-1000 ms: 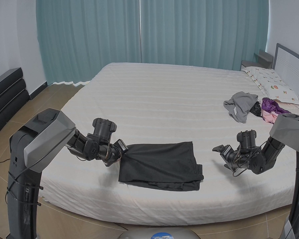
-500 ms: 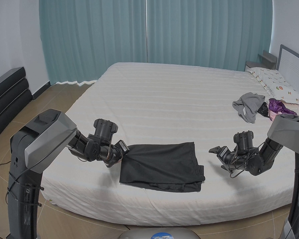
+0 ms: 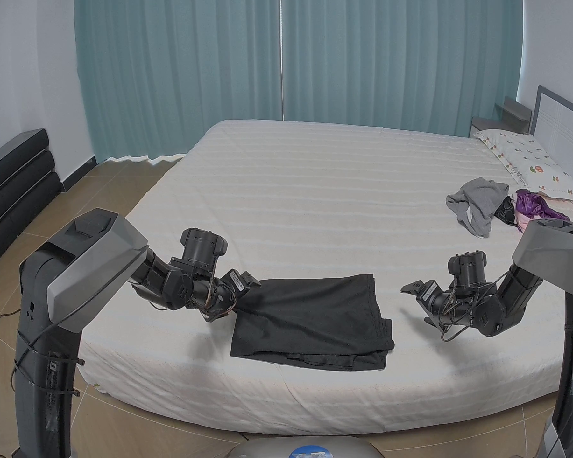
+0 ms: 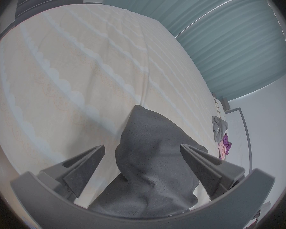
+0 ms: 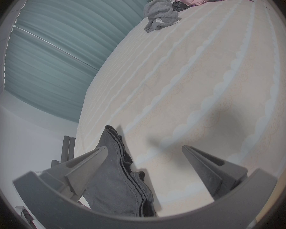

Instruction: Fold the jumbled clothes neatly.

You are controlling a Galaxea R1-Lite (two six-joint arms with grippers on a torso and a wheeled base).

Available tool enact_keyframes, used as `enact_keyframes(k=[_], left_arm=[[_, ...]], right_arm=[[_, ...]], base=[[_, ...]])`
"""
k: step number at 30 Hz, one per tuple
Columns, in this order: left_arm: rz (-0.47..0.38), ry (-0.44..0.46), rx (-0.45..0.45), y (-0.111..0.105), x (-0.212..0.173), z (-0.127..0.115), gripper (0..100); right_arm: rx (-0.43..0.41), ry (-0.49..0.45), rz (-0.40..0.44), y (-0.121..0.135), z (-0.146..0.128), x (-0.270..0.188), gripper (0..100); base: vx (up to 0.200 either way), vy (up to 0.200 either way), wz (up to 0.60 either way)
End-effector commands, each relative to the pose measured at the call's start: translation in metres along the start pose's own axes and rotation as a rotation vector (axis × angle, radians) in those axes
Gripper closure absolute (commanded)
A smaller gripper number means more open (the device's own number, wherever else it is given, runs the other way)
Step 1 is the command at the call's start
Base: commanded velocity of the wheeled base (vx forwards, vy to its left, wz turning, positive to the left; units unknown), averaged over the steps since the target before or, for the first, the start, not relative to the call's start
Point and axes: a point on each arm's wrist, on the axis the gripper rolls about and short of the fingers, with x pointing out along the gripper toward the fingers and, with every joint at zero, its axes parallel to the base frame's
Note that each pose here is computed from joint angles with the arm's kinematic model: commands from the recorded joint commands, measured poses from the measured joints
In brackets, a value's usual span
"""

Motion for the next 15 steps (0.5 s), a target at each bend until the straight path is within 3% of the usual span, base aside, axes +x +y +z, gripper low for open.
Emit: enact_keyframes(k=[1, 3, 9, 15], left_arm=[[0.002, -0.004, -0.014, 0.002, -0.004, 0.003, 0], [0.0, -0.012, -0.03, 0.001, -0.006, 0.005, 0], [-0.021, -0.091, -0.21, 0.003, -0.049, 0.037, 0], [-0.014, -0.111, -0.232, 0.011, -0.113, 0.024, 0]], right_arm=[[-0.003, 0.003, -0.002, 0.0, -0.001, 0.001, 0], [-0.009, 0.005, -0.002, 0.0, -0.002, 0.001, 0], [-0.054, 0.018, -0.012, -0.003, -0.007, 0.005, 0], [-0.053, -0.005, 0.011, 0.003, 0.0, 0.006, 0]], base=[[0.0, 0.0, 0.0], [0.0, 0.0, 0.0], [0.0, 0.0, 0.0], [0.0, 0.0, 0.0]])
